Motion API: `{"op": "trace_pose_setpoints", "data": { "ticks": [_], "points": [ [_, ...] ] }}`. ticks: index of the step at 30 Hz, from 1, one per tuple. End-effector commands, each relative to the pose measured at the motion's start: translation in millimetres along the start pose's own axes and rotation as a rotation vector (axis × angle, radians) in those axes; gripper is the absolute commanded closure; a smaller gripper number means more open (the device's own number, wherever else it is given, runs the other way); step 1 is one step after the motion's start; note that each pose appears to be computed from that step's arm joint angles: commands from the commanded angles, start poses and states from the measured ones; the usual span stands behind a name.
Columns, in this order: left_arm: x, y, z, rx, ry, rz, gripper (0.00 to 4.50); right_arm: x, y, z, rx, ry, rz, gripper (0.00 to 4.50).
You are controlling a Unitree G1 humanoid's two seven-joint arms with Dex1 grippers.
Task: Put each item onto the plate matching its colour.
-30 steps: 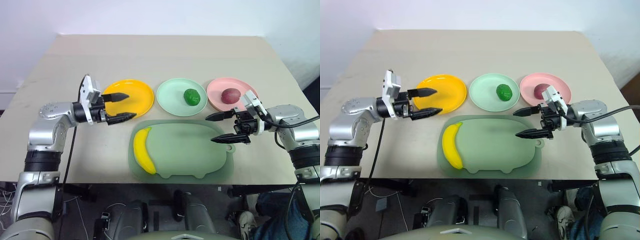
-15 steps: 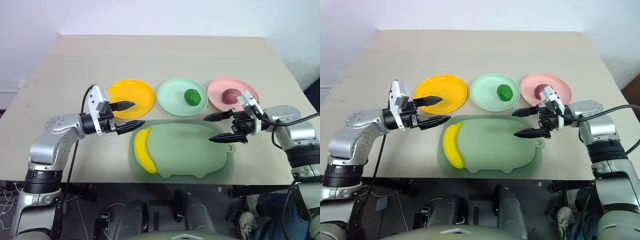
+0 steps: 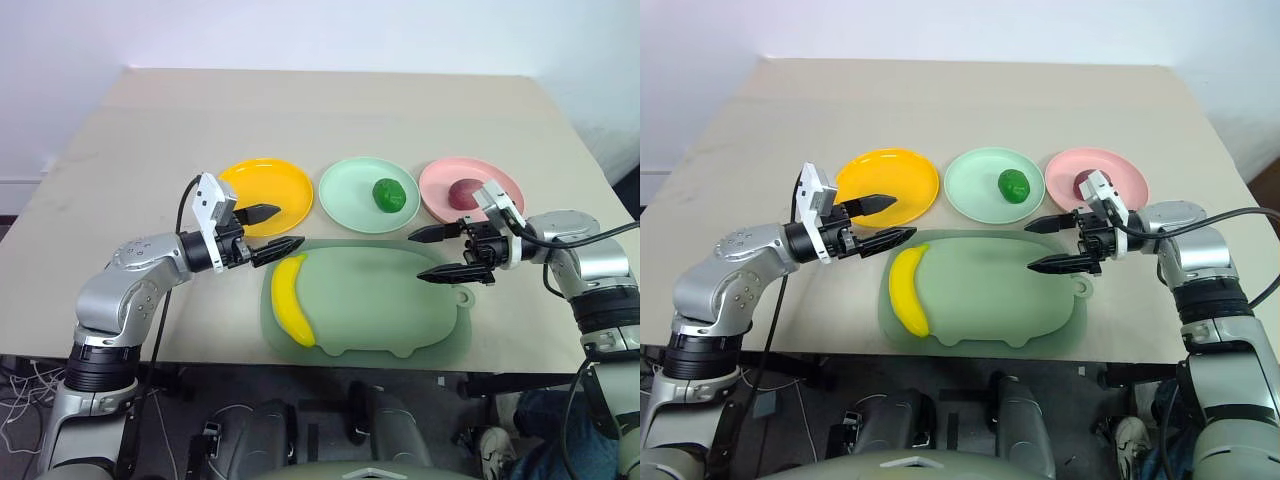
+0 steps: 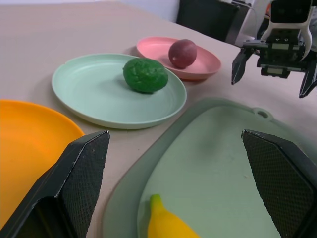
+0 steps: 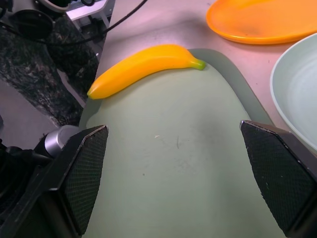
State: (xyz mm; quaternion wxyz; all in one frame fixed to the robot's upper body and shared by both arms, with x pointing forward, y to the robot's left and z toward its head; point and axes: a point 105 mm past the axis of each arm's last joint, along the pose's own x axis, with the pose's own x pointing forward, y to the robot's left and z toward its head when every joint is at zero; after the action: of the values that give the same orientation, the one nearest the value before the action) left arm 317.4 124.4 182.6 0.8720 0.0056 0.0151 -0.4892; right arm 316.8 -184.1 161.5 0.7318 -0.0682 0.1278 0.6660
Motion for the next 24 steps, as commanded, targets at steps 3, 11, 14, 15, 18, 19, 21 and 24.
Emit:
{"op": "trace_pose_setpoints", "data": {
  "ticks": [3,11,14,15,18,19,21,24],
  "points": [
    [1,-1,10,0.018,-0.053,0.015,0.00,-6,-3,15,-0.046,-0.028,-0.020,0.03],
    [6,0,22,0.056,-0.133,0.112,0.00,-5,-2,15,-0.037,-0.036,-0.017,0.03],
    [13,-16,15,0.018,-0.138,0.077,0.00,-4,-3,14,-0.047,-0.029,-0.021,0.03],
    [14,-17,15,0.023,-0.143,0.090,0.00,-4,-3,14,-0.040,-0.030,-0.020,0.03],
    [17,-13,21,-0.037,-0.209,0.157,0.00,-5,-5,14,-0.040,-0.033,-0.029,0.03],
    [19,-15,24,-0.063,-0.236,0.154,0.00,-5,-5,14,-0.044,-0.032,-0.032,0.03],
    [24,-23,19,-0.187,-0.235,0.112,0.00,-5,-5,13,-0.036,-0.027,-0.028,0.03],
    [28,-31,16,-0.202,-0.238,0.096,0.00,-5,-5,14,-0.025,-0.035,-0.027,0.03]
  ]
}}
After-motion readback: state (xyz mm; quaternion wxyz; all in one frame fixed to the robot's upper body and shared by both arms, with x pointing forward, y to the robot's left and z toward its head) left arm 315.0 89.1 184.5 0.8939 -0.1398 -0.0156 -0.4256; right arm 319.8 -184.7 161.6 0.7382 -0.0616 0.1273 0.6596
